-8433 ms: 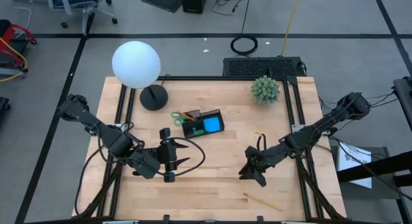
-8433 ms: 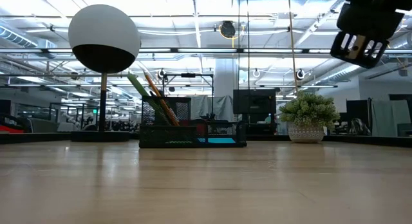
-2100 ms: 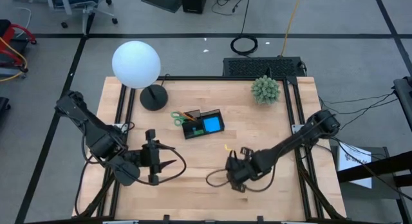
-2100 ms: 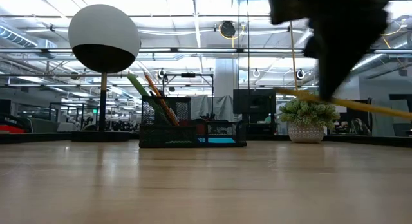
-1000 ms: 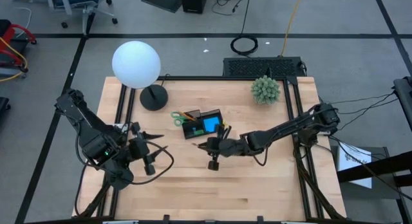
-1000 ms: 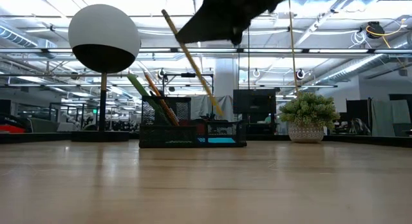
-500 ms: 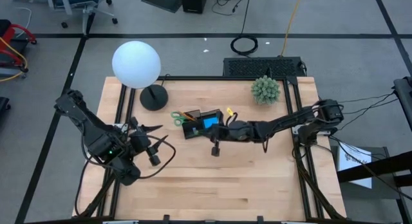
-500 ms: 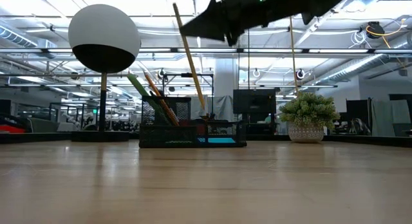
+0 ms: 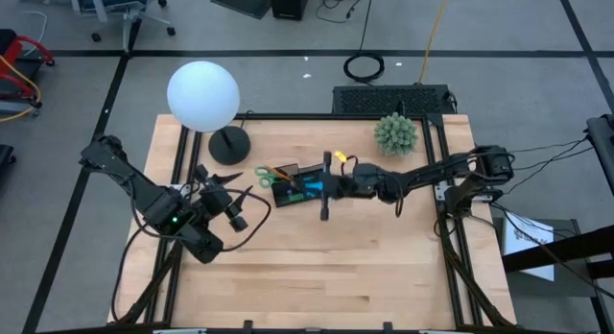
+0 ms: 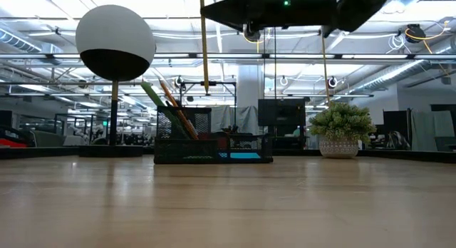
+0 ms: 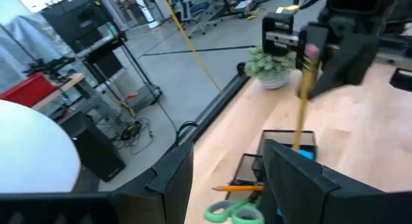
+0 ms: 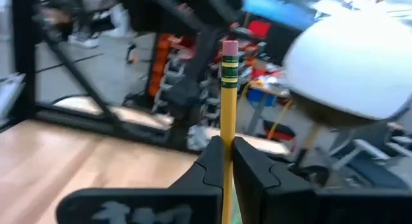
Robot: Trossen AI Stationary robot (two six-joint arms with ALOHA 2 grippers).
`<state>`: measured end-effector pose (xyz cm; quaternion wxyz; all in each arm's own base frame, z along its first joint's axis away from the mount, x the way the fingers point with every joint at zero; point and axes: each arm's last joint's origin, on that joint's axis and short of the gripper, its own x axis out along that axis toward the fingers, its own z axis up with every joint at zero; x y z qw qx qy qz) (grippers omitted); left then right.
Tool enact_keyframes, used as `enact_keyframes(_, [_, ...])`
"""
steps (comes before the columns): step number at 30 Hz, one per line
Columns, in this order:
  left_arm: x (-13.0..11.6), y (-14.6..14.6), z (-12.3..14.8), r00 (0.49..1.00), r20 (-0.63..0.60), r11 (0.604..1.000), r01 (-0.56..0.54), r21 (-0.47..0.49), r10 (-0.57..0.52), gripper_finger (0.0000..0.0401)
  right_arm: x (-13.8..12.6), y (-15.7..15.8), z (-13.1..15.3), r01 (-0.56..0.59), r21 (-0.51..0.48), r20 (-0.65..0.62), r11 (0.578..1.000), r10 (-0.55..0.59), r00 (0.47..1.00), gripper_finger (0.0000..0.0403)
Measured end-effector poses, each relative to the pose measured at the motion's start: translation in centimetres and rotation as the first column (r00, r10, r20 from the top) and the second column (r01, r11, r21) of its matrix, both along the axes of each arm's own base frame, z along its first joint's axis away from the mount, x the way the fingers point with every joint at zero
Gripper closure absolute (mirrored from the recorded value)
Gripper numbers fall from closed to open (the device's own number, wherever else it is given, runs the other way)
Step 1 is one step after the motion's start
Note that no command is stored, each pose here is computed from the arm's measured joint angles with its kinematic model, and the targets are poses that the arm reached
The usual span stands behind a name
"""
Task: Pick and place office supplies into organizer
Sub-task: Put the yellow pencil into the black desk organizer
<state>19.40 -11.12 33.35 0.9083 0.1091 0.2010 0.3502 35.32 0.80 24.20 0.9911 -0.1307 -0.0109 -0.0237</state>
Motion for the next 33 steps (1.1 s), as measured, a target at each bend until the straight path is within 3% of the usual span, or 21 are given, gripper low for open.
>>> enact_keyframes(13, [1.1,2.3,0.0,0.994,-0.027,0.994,-0.107,0.038,0.108,0.0206,-0.2,-4.4,0.3,-0.032,-0.05,0.044,0.998,0.034,0.998,0.0396])
enact_keyframes(19, [1.4,3.0,0.0,0.99,-0.036,0.99,-0.133,0.039,0.135,0.0206,-0.4,-6.4,0.1,-0.054,-0.004,0.044,0.999,0.054,0.998,0.0396])
enact_keyframes(33, [1.4,3.0,-0.1,0.992,-0.049,0.993,-0.121,-0.011,0.12,0.0206,0.1,-6.9,-1.3,-0.066,0.001,0.022,0.998,0.066,0.998,0.0396])
